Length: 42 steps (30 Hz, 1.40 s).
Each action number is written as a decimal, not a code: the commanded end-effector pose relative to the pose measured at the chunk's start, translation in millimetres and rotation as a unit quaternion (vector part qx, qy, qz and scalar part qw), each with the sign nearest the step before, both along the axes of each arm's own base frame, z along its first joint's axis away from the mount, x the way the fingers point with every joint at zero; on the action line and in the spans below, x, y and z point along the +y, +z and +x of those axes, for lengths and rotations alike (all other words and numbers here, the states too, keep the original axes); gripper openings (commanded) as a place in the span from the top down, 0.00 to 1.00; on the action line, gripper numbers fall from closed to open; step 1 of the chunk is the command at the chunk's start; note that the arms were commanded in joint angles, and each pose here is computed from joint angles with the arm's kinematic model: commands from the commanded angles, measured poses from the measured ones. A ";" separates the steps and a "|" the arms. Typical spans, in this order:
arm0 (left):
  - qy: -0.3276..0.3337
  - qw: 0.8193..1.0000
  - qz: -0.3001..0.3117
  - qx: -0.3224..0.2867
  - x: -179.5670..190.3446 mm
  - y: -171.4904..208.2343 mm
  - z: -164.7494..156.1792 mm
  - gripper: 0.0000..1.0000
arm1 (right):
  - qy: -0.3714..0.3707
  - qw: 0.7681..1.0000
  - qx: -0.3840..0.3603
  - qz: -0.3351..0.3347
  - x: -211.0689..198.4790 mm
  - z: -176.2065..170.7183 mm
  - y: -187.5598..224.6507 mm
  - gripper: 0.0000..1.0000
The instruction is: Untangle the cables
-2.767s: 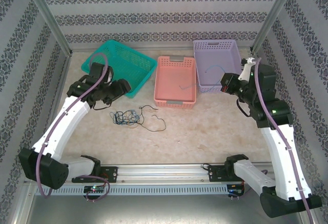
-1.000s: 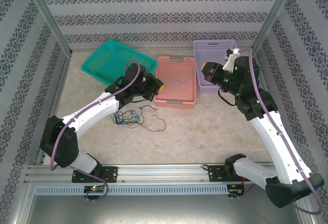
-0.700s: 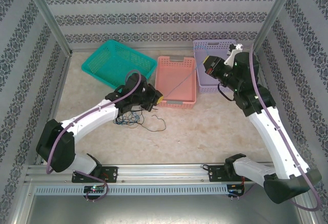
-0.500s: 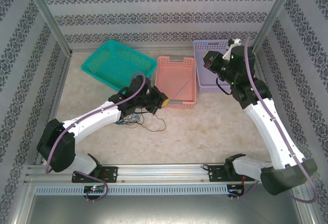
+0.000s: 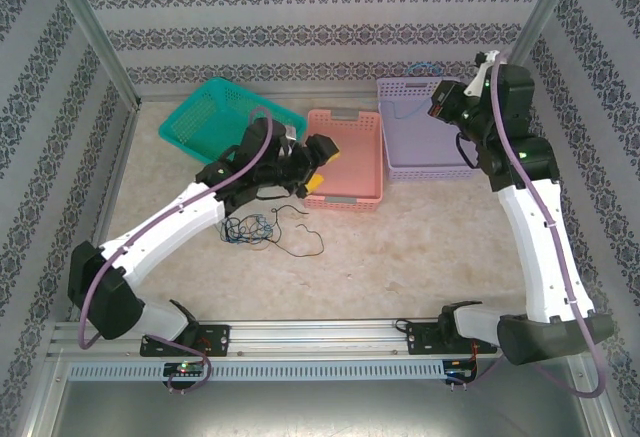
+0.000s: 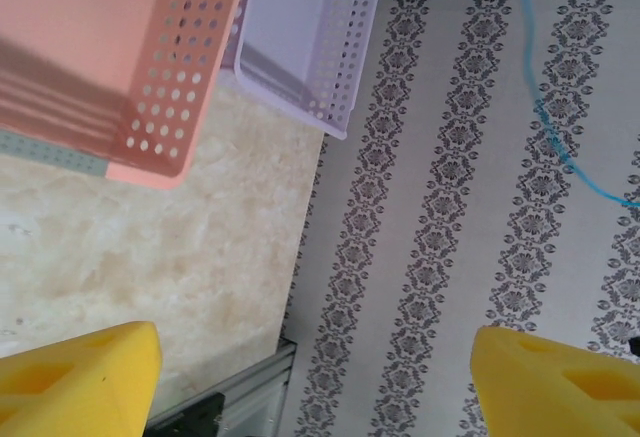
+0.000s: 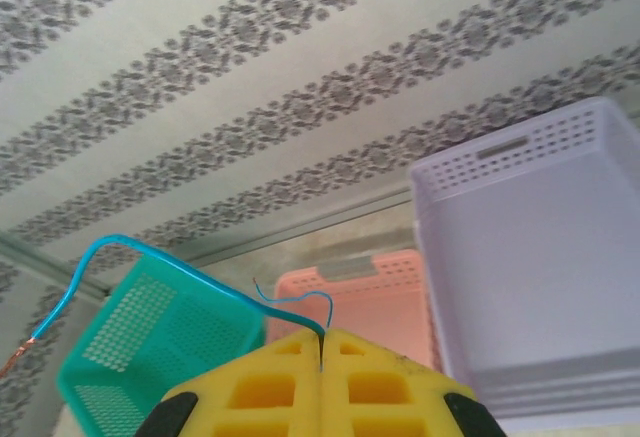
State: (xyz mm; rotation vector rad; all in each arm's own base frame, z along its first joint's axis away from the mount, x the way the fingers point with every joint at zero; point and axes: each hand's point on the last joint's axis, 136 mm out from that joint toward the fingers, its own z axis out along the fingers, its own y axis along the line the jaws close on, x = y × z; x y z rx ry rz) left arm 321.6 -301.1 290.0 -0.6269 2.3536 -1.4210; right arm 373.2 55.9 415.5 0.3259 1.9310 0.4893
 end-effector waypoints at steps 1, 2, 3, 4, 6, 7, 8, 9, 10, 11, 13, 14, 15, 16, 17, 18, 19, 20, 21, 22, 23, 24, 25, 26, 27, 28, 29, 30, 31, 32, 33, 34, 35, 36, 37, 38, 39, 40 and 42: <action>-0.008 0.996 0.090 -0.025 34.1 1.0 -10.5 0.19 | -0.027 0.998 0.034 -0.051 -24.3 6.0 -14.7 1.00; -0.008 0.994 0.105 -0.026 41.0 0.7 -12.2 0.19 | -0.034 0.997 0.042 -0.057 -29.5 8.6 -17.5 1.00; -0.008 0.992 0.121 -0.026 48.7 -1.2 -13.7 0.20 | -0.039 0.996 0.050 -0.061 -34.1 10.4 -20.4 1.00; -0.007 0.990 0.136 -0.031 56.3 -0.9 -15.5 0.20 | -0.045 0.995 0.059 -0.064 -38.9 12.8 -24.2 1.00; -0.005 0.986 0.162 -0.038 70.2 -2.2 -19.3 0.20 | -0.057 0.992 0.087 -0.069 -48.4 16.8 -37.9 1.00; -0.003 0.983 0.176 -0.042 77.8 -3.1 -21.1 0.20 | -0.061 0.990 0.103 -0.072 -52.0 19.0 -46.0 1.00; -0.002 0.981 0.187 -0.047 84.3 -3.0 -22.9 0.20 | -0.064 0.988 0.119 -0.074 -55.6 21.1 -54.5 1.00; -0.001 0.980 0.195 -0.050 89.5 -3.3 -24.2 0.20 | -0.067 0.986 0.134 -0.076 -58.6 22.9 -63.0 1.00; 0.000 0.978 0.202 -0.051 95.1 -4.4 -26.3 0.20 | -0.069 0.983 0.151 -0.077 -61.7 24.7 -72.2 1.00; 0.003 0.977 0.208 -0.052 101.0 -5.8 -27.7 0.20 | -0.071 0.979 0.170 -0.081 -65.4 26.3 -83.3 1.00; 0.010 0.976 0.214 -0.046 109.6 -9.8 -30.6 0.20 | -0.077 0.974 0.193 -0.086 -70.2 29.0 -97.8 1.00; 0.011 0.976 0.213 -0.045 111.6 -11.4 -31.9 0.20 | -0.076 0.973 0.200 -0.085 -71.6 32.0 -104.7 1.00; 0.012 0.976 0.213 -0.045 112.6 -11.5 -32.7 0.20 | -0.076 0.973 0.202 -0.082 -72.9 35.3 -109.5 1.00; 0.012 0.976 0.212 -0.044 113.3 -12.4 -33.1 0.20 | -0.075 0.973 0.204 -0.077 -73.4 38.5 -112.9 1.00; 0.012 0.976 0.212 -0.043 113.4 -12.9 -33.6 0.20 | -0.076 0.973 0.204 -0.073 -75.0 42.7 -114.3 1.00; 0.012 0.976 0.212 -0.041 113.5 -14.1 -34.0 0.21 | -0.078 0.974 0.204 -0.068 -76.0 45.9 -115.2 1.00; 0.012 0.976 0.213 -0.039 113.5 -15.0 -34.0 0.21 | -0.082 0.974 0.203 -0.061 -77.5 49.3 -115.7 1.00; 0.014 0.976 0.213 -0.038 113.9 -16.0 -33.5 0.21 | -0.086 0.975 0.198 -0.051 -78.7 52.9 -114.7 1.00; 0.015 0.976 0.213 -0.036 114.1 -16.9 -33.2 0.21 | -0.090 0.976 0.194 -0.043 -81.4 56.2 -114.1 1.00; 0.016 0.977 0.211 -0.036 113.6 -16.9 -32.8 0.21 | -0.095 0.977 0.189 -0.031 -83.6 59.6 -112.8 1.00; 0.016 0.977 0.210 -0.036 113.2 -17.3 -32.2 0.21 | -0.103 0.978 0.182 -0.012 -86.8 65.1 -112.0 1.00; 0.016 0.977 0.209 -0.034 112.7 -18.1 -32.0 0.21 | -0.111 0.978 0.178 0.002 -89.8 68.9 -111.2 1.00; 0.017 0.977 0.208 -0.033 112.5 -18.4 -31.6 0.21 | -0.122 0.977 0.174 0.017 -93.0 73.9 -112.2 1.00; 0.017 0.977 0.208 -0.032 112.2 -19.3 -31.4 0.21 | -0.131 0.976 0.168 0.033 -95.1 80.7 -112.8 1.00; 0.018 0.978 0.207 -0.031 112.0 -19.1 -31.8 0.21 | -0.137 0.976 0.163 0.043 -96.3 85.1 -112.8 1.00; 0.019 0.978 0.207 -0.030 112.6 -19.6 -31.6 0.21 | -0.148 0.975 0.156 0.058 -98.6 91.2 -113.0 1.00; 0.020 0.978 0.208 -0.029 113.1 -20.3 -31.6 0.21 | -0.158 0.974 0.147 0.075 -101.3 97.7 -113.7 1.00; 0.021 0.978 0.208 -0.029 113.5 -20.3 -31.9 0.21 | -0.170 0.972 0.137 0.091 -104.6 104.9 -114.7 1.00; 0.022 0.977 0.208 -0.028 114.0 -20.7 -32.6 0.21 | -0.179 0.969 0.129 0.107 -106.7 110.6 -115.8 1.00; 0.024 0.977 0.209 -0.026 115.1 -21.3 -33.3 0.21 | -0.190 0.967 0.118 0.125 -110.3 117.9 -116.8 1.00; 0.026 0.977 0.208 -0.026 115.9 -21.3 -34.0 0.21 | -0.197 0.964 0.110 0.141 -112.0 124.1 -117.2 1.00; 0.029 0.977 0.209 -0.025 117.2 -22.0 -35.0 0.21 | -0.206 0.960 0.102 0.160 -114.7 131.6 -118.7 1.00; 0.031 0.977 0.209 -0.024 118.5 -22.3 -36.0 0.21 | -0.213 0.956 0.094 0.178 -116.1 139.0 -120.4 1.00; 0.034 0.977 0.209 -0.023 119.9 -22.6 -37.3 0.21 | -0.219 0.952 0.087 0.195 -117.4 147.0 -123.1 1.00; 0.037 0.977 0.210 -0.021 121.3 -23.7 -38.5 0.21 | -0.226 0.946 0.086 0.215 -118.3 153.7 -127.5 1.00; 0.039 0.977 0.209 -0.020 122.7 -23.6 -40.0 0.21 | -0.232 0.941 0.086 0.231 -118.8 159.9 -134.1 1.00; 0.042 0.977 0.209 -0.020 124.1 -23.4 -40.8 0.21 | -0.241 0.934 0.089 0.247 -119.8 165.1 -142.3 1.00; 0.044 0.977 0.210 -0.020 125.3 -23.0 -42.3 0.21 | -0.254 0.925 0.095 0.267 -121.2 169.8 -154.4 1.00; 0.048 0.976 0.210 -0.022 128.1 -21.5 -44.6 0.21 | -0.276 0.906 0.100 0.307 -122.5 178.0 -180.5 1.00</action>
